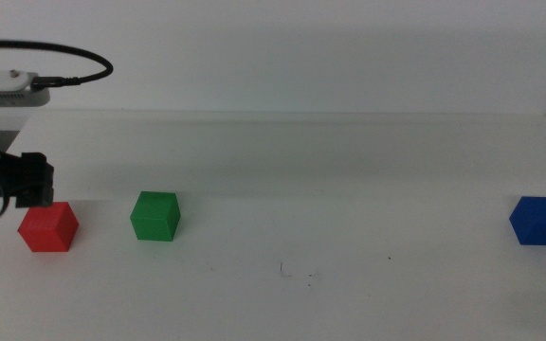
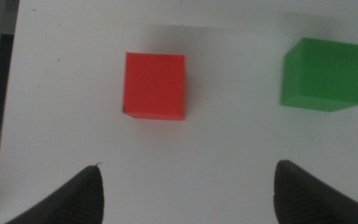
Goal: Stack red cubes first, then green, then blue cubes in a specific spot.
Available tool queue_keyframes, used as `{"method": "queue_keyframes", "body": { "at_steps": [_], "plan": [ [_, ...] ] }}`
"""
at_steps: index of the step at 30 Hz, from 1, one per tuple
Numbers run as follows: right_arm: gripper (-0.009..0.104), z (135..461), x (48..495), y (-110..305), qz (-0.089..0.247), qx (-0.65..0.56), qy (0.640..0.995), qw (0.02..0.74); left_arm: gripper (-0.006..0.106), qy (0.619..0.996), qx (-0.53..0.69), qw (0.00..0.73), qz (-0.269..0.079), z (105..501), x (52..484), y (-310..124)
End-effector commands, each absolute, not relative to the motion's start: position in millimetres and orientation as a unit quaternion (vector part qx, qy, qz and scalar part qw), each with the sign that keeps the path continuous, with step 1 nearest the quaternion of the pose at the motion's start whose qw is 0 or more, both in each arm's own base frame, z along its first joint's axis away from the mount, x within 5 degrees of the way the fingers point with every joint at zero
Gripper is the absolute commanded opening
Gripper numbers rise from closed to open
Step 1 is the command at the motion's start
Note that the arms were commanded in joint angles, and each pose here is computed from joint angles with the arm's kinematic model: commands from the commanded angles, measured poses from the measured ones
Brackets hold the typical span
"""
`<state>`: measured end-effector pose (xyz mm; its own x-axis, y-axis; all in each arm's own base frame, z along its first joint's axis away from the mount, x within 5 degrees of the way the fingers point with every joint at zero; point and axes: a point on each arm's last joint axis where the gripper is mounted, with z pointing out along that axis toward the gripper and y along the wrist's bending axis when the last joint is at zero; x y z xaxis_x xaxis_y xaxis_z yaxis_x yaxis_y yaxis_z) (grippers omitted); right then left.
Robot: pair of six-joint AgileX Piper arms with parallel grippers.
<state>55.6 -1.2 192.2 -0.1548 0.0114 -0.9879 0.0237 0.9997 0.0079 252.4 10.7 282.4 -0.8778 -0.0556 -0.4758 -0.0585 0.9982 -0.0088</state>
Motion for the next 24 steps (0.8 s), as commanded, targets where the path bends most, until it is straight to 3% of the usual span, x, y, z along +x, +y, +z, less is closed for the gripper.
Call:
{"method": "queue_keyframes", "body": {
  "at_steps": [1, 9, 24],
  "plan": [
    [0.083, 192.2, 55.5, -1.9, -0.015, 0.008, 0.756, 0.654, 0.094, 0.973, -0.010, 0.232, 0.001, 279.6, 269.9, 19.1],
    [0.083, 192.2, 55.5, -1.9, -0.015, 0.008, 0.756, 0.654, 0.094, 0.983, 0.035, 0.175, -0.041, 243.5, 322.4, 41.1],
    [0.083, 192.2, 55.5, -1.9, -0.015, 0.008, 0.756, 0.654, 0.093, 0.985, 0.020, 0.169, -0.025, 163.4, 363.6, 51.6]
  ]
}}
